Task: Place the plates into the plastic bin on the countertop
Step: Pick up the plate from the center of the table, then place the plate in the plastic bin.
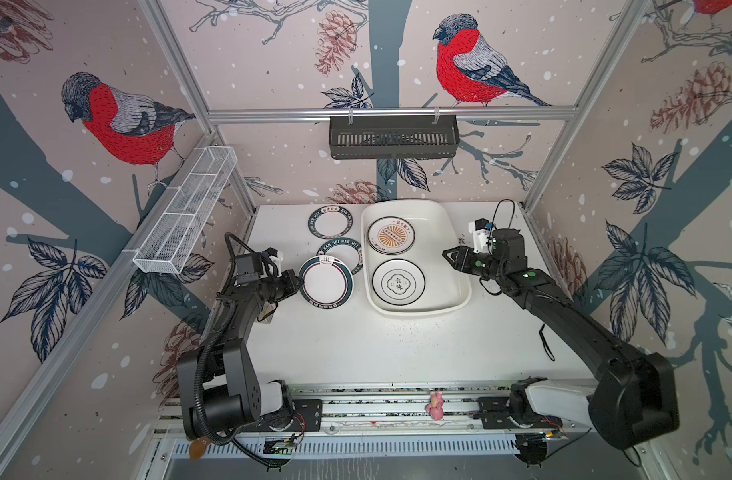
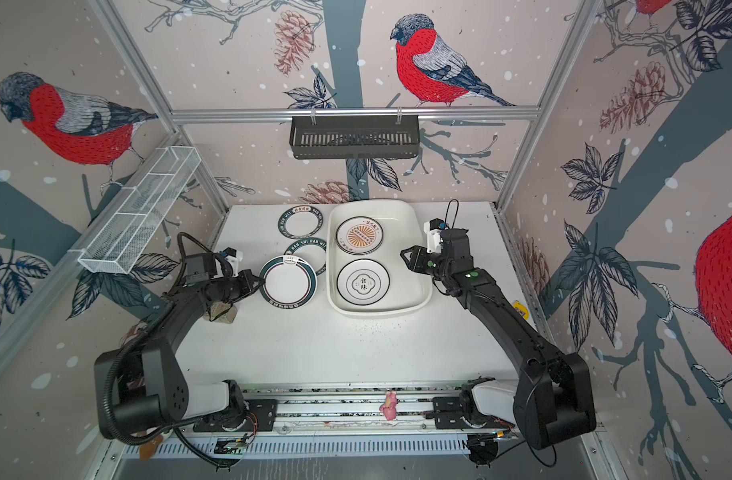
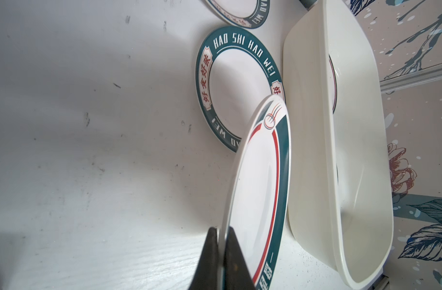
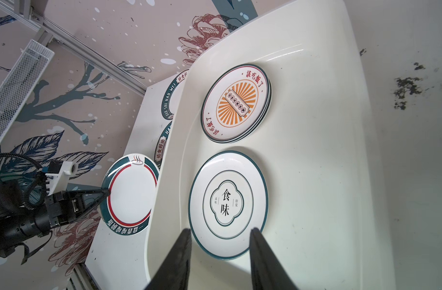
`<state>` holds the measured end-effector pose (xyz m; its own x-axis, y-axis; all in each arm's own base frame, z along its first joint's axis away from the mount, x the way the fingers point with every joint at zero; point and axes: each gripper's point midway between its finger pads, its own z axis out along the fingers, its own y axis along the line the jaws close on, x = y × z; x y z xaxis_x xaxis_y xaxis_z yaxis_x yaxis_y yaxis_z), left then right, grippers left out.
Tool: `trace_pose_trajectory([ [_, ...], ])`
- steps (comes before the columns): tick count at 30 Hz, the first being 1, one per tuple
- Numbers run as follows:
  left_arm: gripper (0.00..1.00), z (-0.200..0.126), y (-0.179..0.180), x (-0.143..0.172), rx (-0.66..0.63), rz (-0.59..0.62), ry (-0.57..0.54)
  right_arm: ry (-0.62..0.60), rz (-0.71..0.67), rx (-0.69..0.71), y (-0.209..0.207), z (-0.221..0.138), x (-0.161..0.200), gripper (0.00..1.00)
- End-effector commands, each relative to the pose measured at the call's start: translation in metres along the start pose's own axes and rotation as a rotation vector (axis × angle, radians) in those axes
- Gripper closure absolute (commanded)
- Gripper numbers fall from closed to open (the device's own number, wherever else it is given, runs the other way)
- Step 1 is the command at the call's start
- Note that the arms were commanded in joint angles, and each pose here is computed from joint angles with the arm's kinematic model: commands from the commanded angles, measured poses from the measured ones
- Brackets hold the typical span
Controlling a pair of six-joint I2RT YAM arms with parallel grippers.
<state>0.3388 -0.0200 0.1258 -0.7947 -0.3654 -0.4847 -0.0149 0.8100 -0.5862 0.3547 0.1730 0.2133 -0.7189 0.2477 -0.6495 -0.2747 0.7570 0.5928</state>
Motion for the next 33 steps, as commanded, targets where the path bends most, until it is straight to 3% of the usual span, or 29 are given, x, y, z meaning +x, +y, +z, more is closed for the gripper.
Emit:
trace_pose_trajectory([
  [1,1.00,-0.005,-0.013,-0.008,0.050,0.056,0.006,0.001,-0.016,-0.015,0.002,0.002,-0.002,0.60],
  [10,1.00,-0.014,-0.034,-0.035,0.107,0.114,-0.009,0.001,-0.013,-0.021,0.003,0.004,-0.001,0.60],
  [20,1.00,-0.051,-0.082,-0.084,0.196,0.256,-0.174,0.000,-0.028,-0.037,0.010,0.004,-0.006,0.60],
  [27,1.00,-0.054,-0.101,-0.098,0.284,0.242,-0.209,0.016,-0.071,-0.173,0.042,0.004,-0.006,0.57],
  [33,1.00,-0.043,-0.127,-0.097,0.359,0.279,-0.180,0.055,-0.145,-0.308,0.083,0.004,0.000,0.50],
])
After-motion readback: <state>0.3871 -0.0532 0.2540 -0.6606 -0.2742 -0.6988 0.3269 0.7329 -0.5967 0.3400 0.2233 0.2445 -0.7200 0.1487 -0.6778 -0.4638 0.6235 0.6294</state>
